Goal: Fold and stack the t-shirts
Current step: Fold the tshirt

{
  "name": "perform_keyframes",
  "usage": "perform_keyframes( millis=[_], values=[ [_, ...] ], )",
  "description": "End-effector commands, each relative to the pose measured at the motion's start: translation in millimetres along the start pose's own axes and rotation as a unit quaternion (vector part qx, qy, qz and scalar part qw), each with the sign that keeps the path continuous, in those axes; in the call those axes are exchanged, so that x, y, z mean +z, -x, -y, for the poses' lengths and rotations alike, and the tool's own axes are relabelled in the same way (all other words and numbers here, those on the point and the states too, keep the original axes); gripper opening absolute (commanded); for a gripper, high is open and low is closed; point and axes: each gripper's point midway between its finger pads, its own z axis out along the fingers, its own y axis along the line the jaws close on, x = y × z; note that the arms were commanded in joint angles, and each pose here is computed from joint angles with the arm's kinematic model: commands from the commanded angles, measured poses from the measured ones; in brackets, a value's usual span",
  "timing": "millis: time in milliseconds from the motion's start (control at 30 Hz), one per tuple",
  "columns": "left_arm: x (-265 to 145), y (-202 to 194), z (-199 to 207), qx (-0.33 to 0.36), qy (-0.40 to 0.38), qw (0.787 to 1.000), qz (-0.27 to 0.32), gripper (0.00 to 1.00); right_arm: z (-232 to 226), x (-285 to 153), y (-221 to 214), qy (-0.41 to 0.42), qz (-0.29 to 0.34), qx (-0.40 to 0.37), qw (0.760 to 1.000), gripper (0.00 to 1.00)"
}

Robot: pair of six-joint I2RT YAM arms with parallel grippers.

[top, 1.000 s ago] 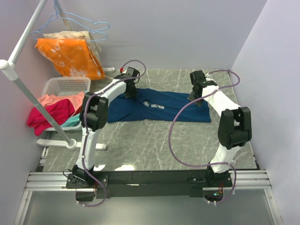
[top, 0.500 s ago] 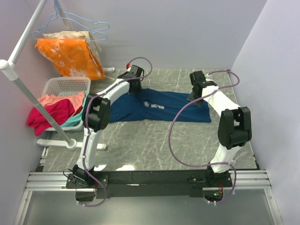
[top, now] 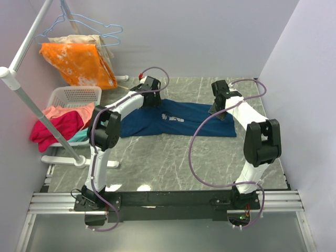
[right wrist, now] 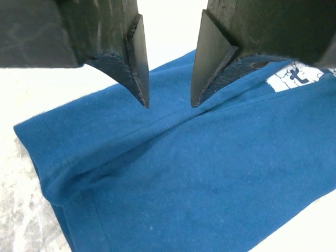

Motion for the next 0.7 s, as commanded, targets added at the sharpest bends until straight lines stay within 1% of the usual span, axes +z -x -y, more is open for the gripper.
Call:
perform_keyframes(
  millis=[0, 33, 67, 133, 233, 267, 300, 333, 400, 467, 500, 567, 633, 667],
  values=[
    [-53.9, 34.7, 13.1, -0.024, -0.028, 0.998, 0.045, 0.86, -7.3, 9.1, 6.7, -0.008, 0.006, -0.022, 1.000, 0.47],
    [-53.4, 26.5, 11.4, -0.024, -0.031, 0.999, 0.037, 0.87, -10.6, 14.3, 8.5, -0.011, 0.004, -0.028, 1.000, 0.49],
    [-56.1, 27.9, 13.5, -0.029, -0.038, 0.998, 0.042, 0.87, -11.8, 16.6, 9.3, -0.013, 0.003, -0.031, 0.999, 0.51],
    [-60.5, 26.4, 12.4, -0.032, -0.039, 0.998, 0.037, 0.88, -15.4, 21.8, 11.2, -0.015, 0.000, -0.037, 0.999, 0.52],
    [-59.5, 13.8, 4.8, -0.034, -0.018, 0.999, 0.009, 0.87, -19.5, 28.7, 12.9, -0.018, -0.006, -0.043, 0.999, 0.55],
    [-59.1, 10.9, 3.1, -0.041, -0.012, 0.999, 0.003, 0.87, -20.7, 30.5, 13.2, -0.019, -0.007, -0.046, 0.999, 0.58],
    [-55.5, 4.8, 0.7, -0.040, -0.004, 0.999, -0.008, 0.86, -19.1, 37.6, 8.5, -0.026, -0.018, -0.053, 0.998, 0.58],
    [-55.8, 0.0, -3.8, -0.038, 0.006, 0.999, -0.019, 0.86, -21.8, 37.3, 15.7, -0.025, -0.014, -0.049, 0.998, 0.59],
    [-48.4, -11.2, -7.1, -0.038, 0.017, 0.998, -0.036, 0.86, -20.6, 45.0, 13.3, -0.032, -0.025, -0.053, 0.998, 0.59],
    [-44.3, -16.3, -9.2, -0.035, 0.024, 0.998, -0.044, 0.86, -22.7, 47.3, 21.5, -0.029, -0.022, -0.049, 0.998, 0.59],
    [-39.3, -18.4, -8.9, -0.035, 0.026, 0.998, -0.048, 0.86, -20.6, 52.7, 18.1, -0.034, -0.031, -0.052, 0.998, 0.59],
    [-29.5, -26.8, -11.7, -0.033, 0.034, 0.997, -0.066, 0.86, -19.7, 55.3, 23.0, -0.036, -0.034, -0.048, 0.998, 0.59],
    [-26.0, -20.9, -9.4, -0.038, 0.036, 0.996, -0.069, 0.85, -16.3, 61.0, 17.8, -0.044, -0.046, -0.052, 0.997, 0.59],
    [-20.9, -29.2, -13.9, -0.035, 0.049, 0.995, -0.084, 0.85, -14.4, 63.5, 15.1, -0.047, -0.051, -0.055, 0.996, 0.59]
  ],
)
